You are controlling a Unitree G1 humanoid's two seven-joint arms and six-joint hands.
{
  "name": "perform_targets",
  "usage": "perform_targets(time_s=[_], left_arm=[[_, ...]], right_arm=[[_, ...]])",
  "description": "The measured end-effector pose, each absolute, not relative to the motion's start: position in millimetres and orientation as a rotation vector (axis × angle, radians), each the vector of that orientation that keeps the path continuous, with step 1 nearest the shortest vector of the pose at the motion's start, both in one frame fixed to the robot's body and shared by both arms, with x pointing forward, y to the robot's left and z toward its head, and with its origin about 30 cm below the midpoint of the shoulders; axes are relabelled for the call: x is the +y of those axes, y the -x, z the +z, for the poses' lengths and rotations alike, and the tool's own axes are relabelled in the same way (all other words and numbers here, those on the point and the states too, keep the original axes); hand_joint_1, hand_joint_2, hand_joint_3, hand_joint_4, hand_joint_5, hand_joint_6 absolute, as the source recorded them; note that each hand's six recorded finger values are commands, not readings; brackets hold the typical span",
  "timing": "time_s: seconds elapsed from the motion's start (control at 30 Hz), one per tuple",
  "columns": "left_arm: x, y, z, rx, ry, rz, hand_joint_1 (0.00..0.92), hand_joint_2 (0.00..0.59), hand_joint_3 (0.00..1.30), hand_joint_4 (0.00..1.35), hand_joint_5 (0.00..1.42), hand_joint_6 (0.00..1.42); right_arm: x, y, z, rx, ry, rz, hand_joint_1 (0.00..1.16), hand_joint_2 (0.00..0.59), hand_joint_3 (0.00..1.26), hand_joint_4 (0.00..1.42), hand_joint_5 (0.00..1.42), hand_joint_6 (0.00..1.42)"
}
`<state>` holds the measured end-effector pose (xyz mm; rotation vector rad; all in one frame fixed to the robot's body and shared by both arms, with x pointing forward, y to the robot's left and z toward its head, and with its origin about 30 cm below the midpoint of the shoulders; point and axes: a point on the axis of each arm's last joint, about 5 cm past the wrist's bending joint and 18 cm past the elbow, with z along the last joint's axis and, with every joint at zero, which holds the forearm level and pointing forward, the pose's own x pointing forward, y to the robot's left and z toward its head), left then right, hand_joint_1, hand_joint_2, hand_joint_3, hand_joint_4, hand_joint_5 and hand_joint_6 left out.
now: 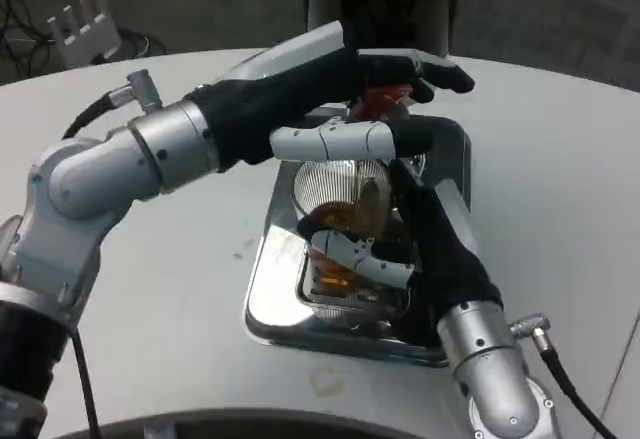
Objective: Grasp the cup under the faucet to collect the drink, then remove the cup.
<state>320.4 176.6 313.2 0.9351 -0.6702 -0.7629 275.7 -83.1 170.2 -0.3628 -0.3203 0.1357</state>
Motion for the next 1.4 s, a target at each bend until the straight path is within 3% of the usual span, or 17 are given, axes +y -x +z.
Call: perform_targets(time_s=[0.57,1.4], left_arm=[[180,-318,316,-0.661,-0.953,-0.754,0.000,0.045,0.26,0.15,0.19,0.23],[184,-321,316,-0.641,-0.949,-0.741,0.000,0.052,0.25,0.15,0.20,0.23]], right_arm=[[-60,-271,165,-0.329,0.353,0.080,0.74,0.201,0.13,0.16,0.26,0.09],[-50,-277,160,-0.324,0.410,0.044,0.76,0.212,0.11,0.18,0.30,0.10]])
